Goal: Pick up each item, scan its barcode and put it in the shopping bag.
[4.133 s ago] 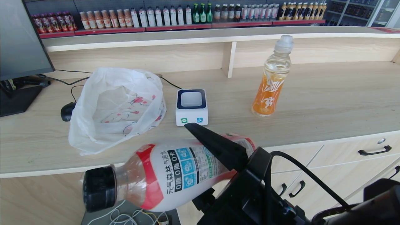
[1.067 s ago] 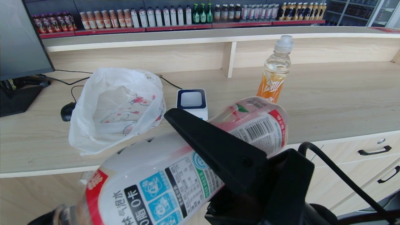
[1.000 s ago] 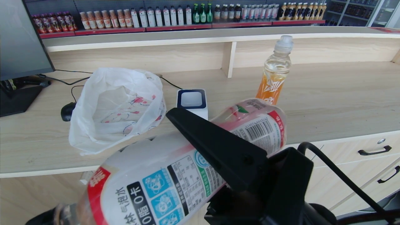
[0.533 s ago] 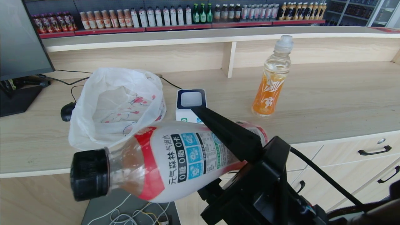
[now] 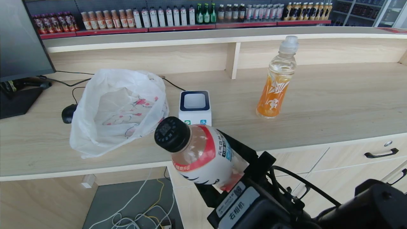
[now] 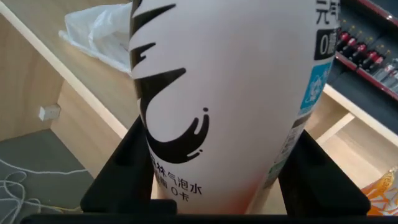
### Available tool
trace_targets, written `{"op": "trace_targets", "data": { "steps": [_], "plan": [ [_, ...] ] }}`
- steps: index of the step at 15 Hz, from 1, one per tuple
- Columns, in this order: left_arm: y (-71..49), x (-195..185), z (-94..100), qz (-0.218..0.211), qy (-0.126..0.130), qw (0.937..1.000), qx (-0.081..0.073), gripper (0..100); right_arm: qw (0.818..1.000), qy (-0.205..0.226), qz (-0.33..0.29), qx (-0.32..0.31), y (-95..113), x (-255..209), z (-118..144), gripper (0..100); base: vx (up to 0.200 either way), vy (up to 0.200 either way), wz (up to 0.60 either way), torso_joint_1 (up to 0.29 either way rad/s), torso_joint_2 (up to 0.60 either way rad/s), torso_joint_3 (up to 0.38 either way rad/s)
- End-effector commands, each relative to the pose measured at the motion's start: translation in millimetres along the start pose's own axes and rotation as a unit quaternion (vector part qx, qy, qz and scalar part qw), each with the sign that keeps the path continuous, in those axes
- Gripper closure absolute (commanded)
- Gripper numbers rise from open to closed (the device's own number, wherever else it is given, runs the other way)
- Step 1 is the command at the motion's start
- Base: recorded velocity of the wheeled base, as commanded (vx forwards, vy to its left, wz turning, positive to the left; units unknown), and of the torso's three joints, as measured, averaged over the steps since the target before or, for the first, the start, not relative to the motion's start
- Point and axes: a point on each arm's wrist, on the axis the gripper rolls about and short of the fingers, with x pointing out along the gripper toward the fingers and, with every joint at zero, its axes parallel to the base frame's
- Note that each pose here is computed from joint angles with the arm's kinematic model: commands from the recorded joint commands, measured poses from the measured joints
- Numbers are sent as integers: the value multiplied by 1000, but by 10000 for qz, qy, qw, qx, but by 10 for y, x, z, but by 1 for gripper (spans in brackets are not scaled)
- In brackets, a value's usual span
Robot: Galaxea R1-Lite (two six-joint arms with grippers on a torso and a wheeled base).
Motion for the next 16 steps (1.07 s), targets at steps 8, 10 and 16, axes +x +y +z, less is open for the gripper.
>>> {"op": "trace_targets", "data": {
  "steps": [8,10,16],
  "plan": [
    [0,0,-1,6,1,10000,0,0,9685,-222,-669,2386,-244,281,-3,100,0,0,0,0,0,0],
    [0,0,-1,-2,1,10000,0,0,9519,-66,-923,2921,-335,413,-187,100,0,0,0,0,0,0],
    [0,0,-1,6,1,10000,0,0,9135,-810,-1232,3790,-869,837,-358,100,0,0,0,0,0,0]
  ]
}}
